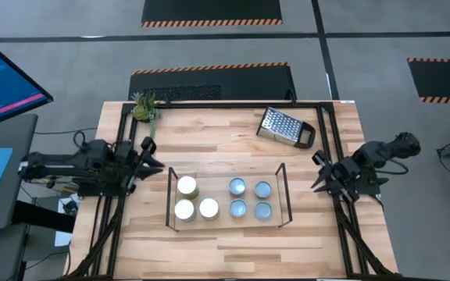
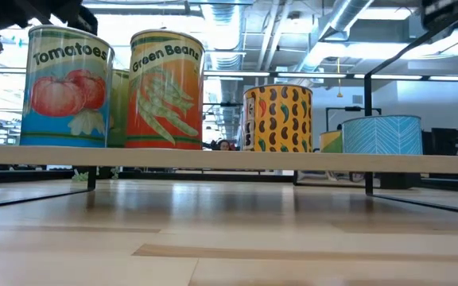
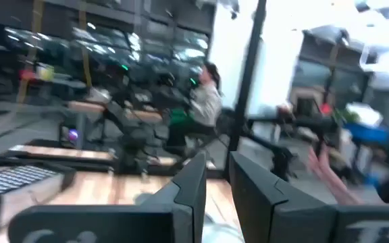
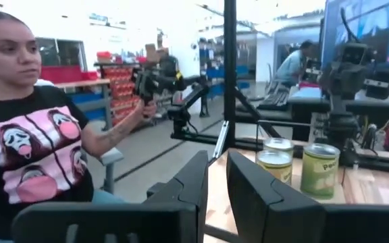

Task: Pick and place cans onto a shelf
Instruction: Adjust the shelf

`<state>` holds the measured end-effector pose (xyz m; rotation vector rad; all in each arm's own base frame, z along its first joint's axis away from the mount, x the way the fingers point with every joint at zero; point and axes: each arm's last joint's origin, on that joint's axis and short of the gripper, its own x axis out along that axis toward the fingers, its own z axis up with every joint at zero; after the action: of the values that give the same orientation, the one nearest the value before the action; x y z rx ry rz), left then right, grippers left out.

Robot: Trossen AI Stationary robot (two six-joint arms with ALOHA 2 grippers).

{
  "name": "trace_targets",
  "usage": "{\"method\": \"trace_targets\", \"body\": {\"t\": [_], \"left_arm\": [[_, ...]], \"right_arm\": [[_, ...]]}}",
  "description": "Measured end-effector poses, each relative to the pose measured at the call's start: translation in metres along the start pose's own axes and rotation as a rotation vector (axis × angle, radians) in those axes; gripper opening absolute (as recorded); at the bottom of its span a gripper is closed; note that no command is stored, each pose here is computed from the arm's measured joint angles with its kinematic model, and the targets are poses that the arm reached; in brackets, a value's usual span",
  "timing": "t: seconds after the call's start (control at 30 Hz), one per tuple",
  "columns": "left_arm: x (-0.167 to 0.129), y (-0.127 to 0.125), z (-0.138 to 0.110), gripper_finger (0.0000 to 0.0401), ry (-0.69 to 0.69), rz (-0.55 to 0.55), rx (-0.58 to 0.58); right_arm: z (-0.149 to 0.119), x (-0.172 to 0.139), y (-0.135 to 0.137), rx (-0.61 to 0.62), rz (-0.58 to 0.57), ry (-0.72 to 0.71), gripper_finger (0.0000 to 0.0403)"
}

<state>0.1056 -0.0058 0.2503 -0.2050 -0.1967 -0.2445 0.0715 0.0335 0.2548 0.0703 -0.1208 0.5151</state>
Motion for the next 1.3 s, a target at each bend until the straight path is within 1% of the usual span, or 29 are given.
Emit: {"method": "trace_targets", "body": {"t": [0.07,0.13,0.2,0.3,0.37,0.43,0.57,0.7,0.83,0.97,1.07,1.13,1.23,1.3], "left_arm": [[-0.003,0.004,-0.003,0.0057,-0.026,0.02,-0.011],[-0.005,0.008,-0.01,0.0057,-0.041,0.033,-0.011],[-0.007,0.012,-0.019,0.0057,-0.058,0.046,-0.004],[-0.01,0.015,-0.033,0.0057,-0.085,0.041,0.002],[-0.011,0.018,-0.046,0.0057,-0.061,0.042,-0.004],[-0.012,0.02,-0.054,0.0057,-0.037,0.061,-0.014],[-0.012,0.021,-0.06,0.0057,0.025,0.085,-0.018],[-0.013,0.019,-0.062,0.0057,0.039,0.077,-0.012],[-0.012,0.017,-0.063,0.0057,0.04,0.083,-0.015],[-0.012,0.016,-0.063,0.0057,0.042,0.074,-0.015],[-0.012,0.016,-0.063,0.0057,0.038,0.098,-0.001],[-0.012,0.016,-0.066,0.0057,0.06,0.124,-0.002],[-0.012,0.018,-0.071,0.0057,0.103,0.184,-0.011],[-0.013,0.019,-0.074,0.0057,0.133,0.202,-0.015]], "right_arm": [[-0.01,-0.006,0.0,0.004,0.0,-0.019,0.0082],[-0.018,-0.006,0.0,-0.001,0.002,-0.027,0.0082],[-0.028,-0.004,-0.001,-0.004,0.011,0.018,0.0082],[-0.03,-0.002,-0.001,-0.006,0.014,0.013,0.0082],[-0.038,-0.002,-0.002,0.003,0.006,0.044,0.0082],[-0.038,-0.002,-0.002,0.003,0.008,0.045,0.0082],[-0.044,-0.002,-0.004,0.01,-0.006,0.105,0.0082],[-0.046,-0.002,-0.006,-0.044,-0.026,0.081,0.0082],[-0.058,0.001,-0.01,-0.057,-0.08,0.087,0.0082],[-0.075,0.003,-0.014,-0.049,-0.106,0.109,0.0082],[-0.081,0.004,-0.018,-0.06,-0.162,0.088,0.0082],[-0.085,0.004,-0.021,-0.081,-0.208,0.086,0.0082],[-0.086,0.004,-0.023,-0.089,-0.242,0.099,0.0082],[-0.086,0.004,-0.024,-0.091,-0.253,0.099,0.0082]]}}
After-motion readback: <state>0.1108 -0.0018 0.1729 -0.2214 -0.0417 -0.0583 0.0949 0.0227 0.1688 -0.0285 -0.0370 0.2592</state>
